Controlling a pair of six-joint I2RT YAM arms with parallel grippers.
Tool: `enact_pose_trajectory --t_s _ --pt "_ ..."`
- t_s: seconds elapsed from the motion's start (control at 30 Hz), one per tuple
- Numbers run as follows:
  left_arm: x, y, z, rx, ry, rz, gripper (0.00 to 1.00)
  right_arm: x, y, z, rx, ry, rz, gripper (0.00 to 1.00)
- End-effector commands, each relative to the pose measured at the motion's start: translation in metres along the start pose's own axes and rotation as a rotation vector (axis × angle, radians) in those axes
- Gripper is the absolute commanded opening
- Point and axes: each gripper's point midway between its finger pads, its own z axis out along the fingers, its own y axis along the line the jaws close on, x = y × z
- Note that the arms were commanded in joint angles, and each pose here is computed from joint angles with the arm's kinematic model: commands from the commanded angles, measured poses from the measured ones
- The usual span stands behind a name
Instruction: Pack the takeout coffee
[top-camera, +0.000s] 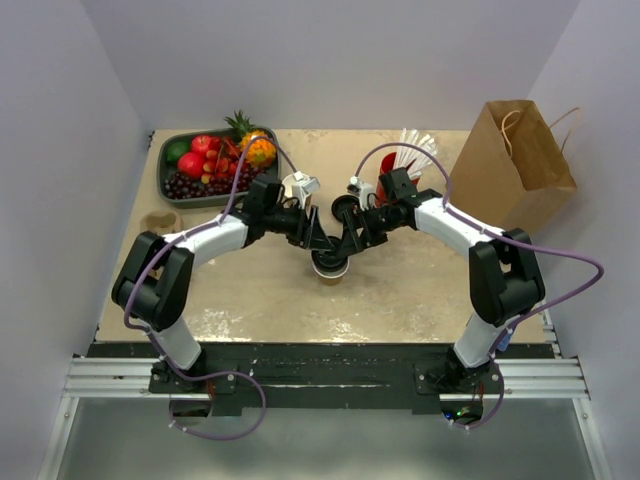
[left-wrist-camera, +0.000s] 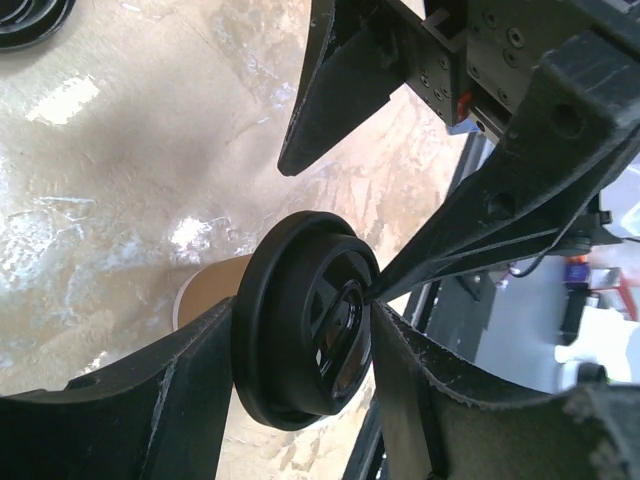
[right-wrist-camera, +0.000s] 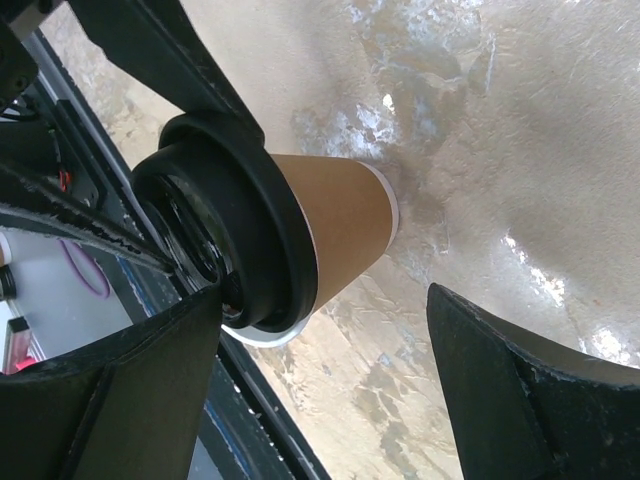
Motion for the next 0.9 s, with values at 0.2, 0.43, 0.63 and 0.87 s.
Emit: enact_pose_trajectory --t_s 0.2,0.43,0.63,0.87 --pt "-0.034 -0.013 -0.014 -0.089 -0.066 0.228 0.58 -0.011 0.01 -0.006 -0.022 -0.019 -0.052 0.84" --pt "-0.029 -0.004 -0.01 -0.159 -0.043 0.275 0.59 -0.013 0.012 -0.006 -0.03 -0.023 -0.052 0.83" --pt "-0.035 -0.001 -0.012 -0.205 -0.058 0.33 0.59 -0.01 0.013 -0.006 -0.039 -0.019 -0.052 0.83" --pt "-0.04 -0.008 -0.014 -0.214 -0.065 0.394 0.59 -0.01 0.015 -0.007 -0.046 -0.021 -0.054 0.82"
